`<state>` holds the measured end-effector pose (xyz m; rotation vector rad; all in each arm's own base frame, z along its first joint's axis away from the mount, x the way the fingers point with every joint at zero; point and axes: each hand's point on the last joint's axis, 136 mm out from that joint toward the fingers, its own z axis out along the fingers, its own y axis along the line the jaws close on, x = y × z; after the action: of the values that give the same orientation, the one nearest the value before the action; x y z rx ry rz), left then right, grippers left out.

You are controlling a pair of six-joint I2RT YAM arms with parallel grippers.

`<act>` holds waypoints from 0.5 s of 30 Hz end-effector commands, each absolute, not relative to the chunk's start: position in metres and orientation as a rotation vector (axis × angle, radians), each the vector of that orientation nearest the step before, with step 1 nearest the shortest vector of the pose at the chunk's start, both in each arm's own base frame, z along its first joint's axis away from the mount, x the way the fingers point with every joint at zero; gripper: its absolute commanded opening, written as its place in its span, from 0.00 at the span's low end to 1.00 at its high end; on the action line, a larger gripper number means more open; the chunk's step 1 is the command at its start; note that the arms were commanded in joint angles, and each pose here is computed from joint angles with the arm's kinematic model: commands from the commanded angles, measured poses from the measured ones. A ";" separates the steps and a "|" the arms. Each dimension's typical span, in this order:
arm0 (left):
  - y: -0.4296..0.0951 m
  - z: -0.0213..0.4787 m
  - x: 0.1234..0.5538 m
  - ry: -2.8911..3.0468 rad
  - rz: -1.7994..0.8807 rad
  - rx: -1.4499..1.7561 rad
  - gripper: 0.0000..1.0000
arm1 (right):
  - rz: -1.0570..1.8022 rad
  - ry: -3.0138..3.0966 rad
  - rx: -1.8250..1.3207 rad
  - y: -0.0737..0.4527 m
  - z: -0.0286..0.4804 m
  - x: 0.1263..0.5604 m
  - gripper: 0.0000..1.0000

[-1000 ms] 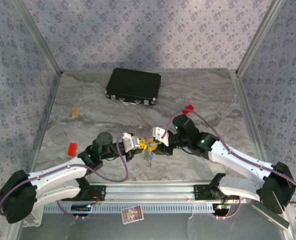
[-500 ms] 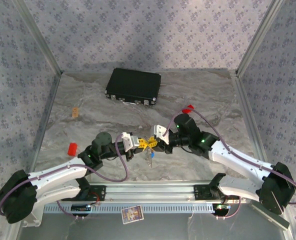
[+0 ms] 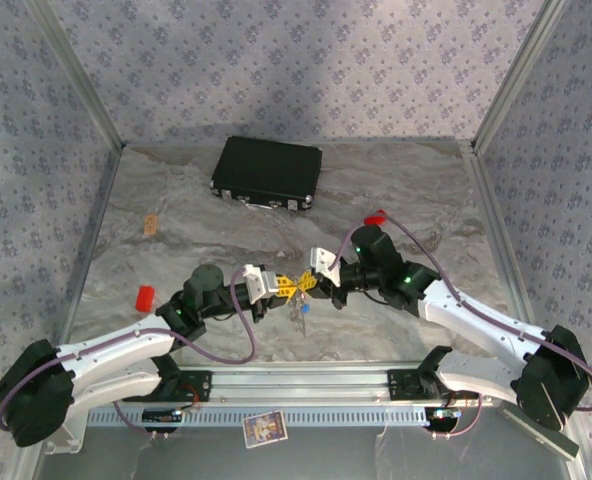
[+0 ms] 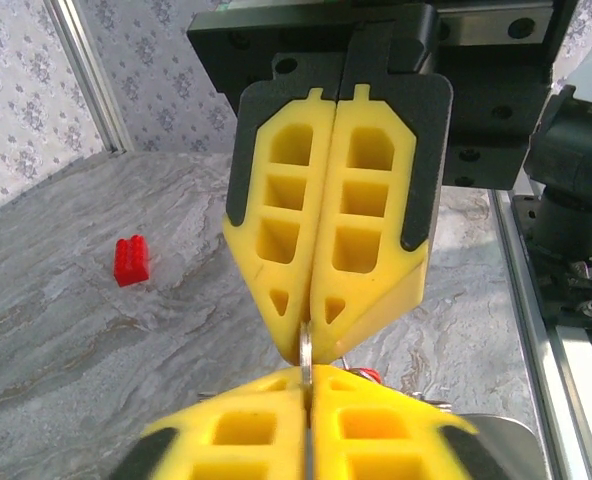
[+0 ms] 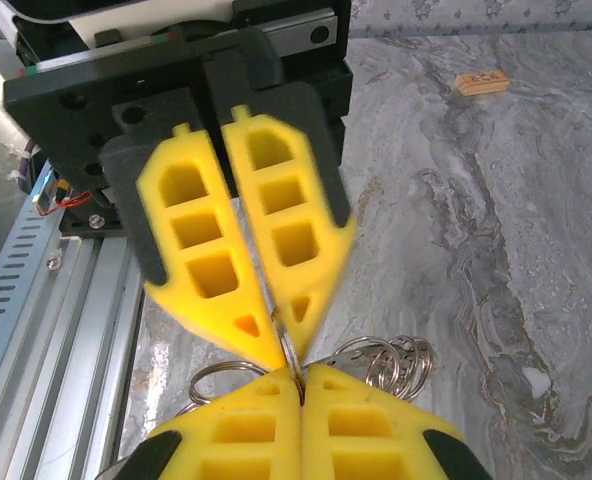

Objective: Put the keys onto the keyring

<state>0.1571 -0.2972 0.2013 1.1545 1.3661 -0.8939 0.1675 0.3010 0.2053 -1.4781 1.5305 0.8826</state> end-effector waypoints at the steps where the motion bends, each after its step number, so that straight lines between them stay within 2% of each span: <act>1: -0.301 0.215 0.161 1.345 -0.891 1.140 0.20 | 0.895 1.507 -1.511 0.302 0.214 0.163 0.00; 6: -0.295 0.200 0.174 1.471 -0.781 1.170 0.22 | 0.800 1.545 -1.592 0.300 0.208 0.163 0.00; 13: -0.295 0.202 0.170 1.473 -0.763 1.230 0.15 | 0.707 1.559 -1.701 0.302 0.206 0.161 0.00; 15: -0.296 0.203 0.168 1.464 -0.769 1.245 0.11 | 0.701 1.545 -1.718 0.305 0.210 0.159 0.00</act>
<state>0.1666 -0.2963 0.1943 1.2261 1.4818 -0.7983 0.1676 0.3023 0.1997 -1.6510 1.5925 0.7100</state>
